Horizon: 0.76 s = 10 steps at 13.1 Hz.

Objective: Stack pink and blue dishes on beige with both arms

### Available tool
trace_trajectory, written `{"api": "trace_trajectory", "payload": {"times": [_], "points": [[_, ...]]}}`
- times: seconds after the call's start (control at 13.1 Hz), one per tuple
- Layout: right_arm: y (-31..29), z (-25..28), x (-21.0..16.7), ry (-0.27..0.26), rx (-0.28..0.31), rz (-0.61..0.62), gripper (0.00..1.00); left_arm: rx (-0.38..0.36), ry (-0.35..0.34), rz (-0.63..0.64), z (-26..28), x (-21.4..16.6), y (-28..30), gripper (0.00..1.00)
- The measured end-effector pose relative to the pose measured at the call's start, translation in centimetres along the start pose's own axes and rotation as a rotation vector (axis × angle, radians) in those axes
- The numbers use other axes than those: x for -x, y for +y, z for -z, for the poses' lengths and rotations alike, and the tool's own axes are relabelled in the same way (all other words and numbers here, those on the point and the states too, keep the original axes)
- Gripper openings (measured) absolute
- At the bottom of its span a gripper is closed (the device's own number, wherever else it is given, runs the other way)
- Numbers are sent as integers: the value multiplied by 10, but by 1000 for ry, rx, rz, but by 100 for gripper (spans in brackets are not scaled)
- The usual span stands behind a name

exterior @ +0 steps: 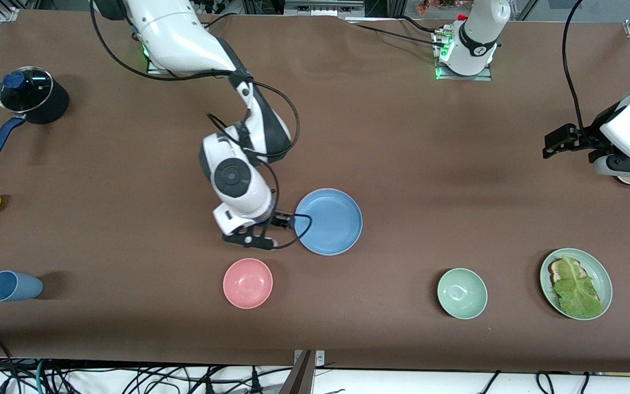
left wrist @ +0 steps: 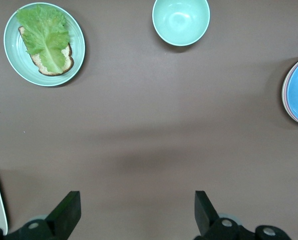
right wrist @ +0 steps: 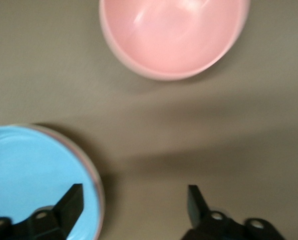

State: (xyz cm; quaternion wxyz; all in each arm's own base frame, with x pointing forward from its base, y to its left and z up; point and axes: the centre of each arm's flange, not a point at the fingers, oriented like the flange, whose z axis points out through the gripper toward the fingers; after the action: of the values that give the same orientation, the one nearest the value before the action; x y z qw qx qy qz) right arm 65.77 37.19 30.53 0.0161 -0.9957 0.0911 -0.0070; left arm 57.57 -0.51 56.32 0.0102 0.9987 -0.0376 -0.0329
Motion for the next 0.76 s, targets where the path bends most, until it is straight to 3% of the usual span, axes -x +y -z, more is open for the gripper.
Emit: {"api": "trace_trajectory", "payload": {"times": [0.15,0.38,0.76], "points": [[53,49,-31,-14,12,27,100,0,0,0,0,0,0,100],[134,132,-59,-37,-26,55,100,0,-1,0,0,0,0,100],[221,261,-30,-120,-51,100,100,0,-2,-1,-1,-1,0,100]]}}
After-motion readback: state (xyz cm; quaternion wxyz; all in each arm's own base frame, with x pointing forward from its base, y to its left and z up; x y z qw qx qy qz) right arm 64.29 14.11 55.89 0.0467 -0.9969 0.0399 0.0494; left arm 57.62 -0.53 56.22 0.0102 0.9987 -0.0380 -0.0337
